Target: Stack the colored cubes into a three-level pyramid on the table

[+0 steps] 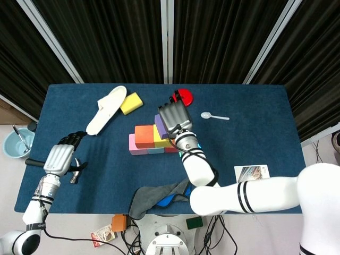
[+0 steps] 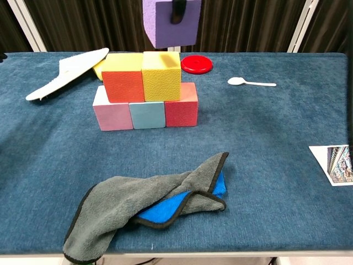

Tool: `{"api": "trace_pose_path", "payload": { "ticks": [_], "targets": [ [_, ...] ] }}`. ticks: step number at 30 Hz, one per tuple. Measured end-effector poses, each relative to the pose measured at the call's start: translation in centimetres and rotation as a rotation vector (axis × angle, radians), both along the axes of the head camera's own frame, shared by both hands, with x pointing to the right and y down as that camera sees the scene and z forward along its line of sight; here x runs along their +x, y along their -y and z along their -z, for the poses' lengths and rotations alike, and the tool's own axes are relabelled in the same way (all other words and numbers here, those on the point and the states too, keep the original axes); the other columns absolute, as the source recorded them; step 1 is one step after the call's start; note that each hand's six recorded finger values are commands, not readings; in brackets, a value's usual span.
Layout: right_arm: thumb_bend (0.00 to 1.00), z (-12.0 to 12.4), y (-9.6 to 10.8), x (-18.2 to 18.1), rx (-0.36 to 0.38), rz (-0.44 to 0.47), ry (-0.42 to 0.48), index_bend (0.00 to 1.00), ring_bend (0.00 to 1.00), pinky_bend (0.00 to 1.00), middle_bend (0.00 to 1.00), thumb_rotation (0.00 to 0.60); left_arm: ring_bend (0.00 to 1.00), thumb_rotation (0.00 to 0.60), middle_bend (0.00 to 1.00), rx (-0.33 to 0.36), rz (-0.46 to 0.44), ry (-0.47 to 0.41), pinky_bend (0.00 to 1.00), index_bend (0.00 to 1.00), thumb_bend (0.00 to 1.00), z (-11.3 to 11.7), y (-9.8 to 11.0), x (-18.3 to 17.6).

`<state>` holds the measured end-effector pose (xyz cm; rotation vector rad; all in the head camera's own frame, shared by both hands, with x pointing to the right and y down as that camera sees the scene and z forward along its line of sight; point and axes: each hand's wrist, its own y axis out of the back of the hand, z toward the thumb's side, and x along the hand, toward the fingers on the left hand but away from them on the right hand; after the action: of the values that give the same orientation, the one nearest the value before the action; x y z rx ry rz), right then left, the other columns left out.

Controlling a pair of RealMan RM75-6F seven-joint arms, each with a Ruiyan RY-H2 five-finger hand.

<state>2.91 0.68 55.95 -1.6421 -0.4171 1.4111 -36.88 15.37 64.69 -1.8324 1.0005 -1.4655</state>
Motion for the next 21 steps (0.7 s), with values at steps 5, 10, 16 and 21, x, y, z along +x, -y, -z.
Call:
{"api": "trace_pose_path", "payload": {
  "ticks": [5,10,16,21],
  "targets": [
    [0.25,-0.8,0.1,-1.3,-0.001,-0.028,-0.016,0.53,0.15,0.0,0.46,0.6,0.1,0.6,0.1,-0.002,0.002,-0.004,0.18,0.11,0.17,-0.1,0.1,0.0],
    [0.25,-1.3,-0.4,-2.8,0.001,-0.038,-0.035,0.52,0.15,0.0,0.46,0.6,0.1,0.6,0.1,-0.007,0.006,-0.01,0.18,0.11,0.17,-0.4,0.1,-0.2],
    [0.25,-1.3,-0.8,-4.3,0.015,-0.059,-0.059,0.51,0.17,0.0,0.47,0.6,0.1,0.6,0.1,-0.008,0.011,-0.017,0.18,0.11,0.17,-0.6,0.1,-0.3],
    [0.25,-1.7,-1.4,-5.6,0.011,-0.069,-0.066,0.5,0.17,0.0,0.47,0.6,0.1,0.6,0.1,-0.009,0.017,-0.022,0.18,0.11,0.17,-0.7,-0.1,-0.5]
  ]
}}
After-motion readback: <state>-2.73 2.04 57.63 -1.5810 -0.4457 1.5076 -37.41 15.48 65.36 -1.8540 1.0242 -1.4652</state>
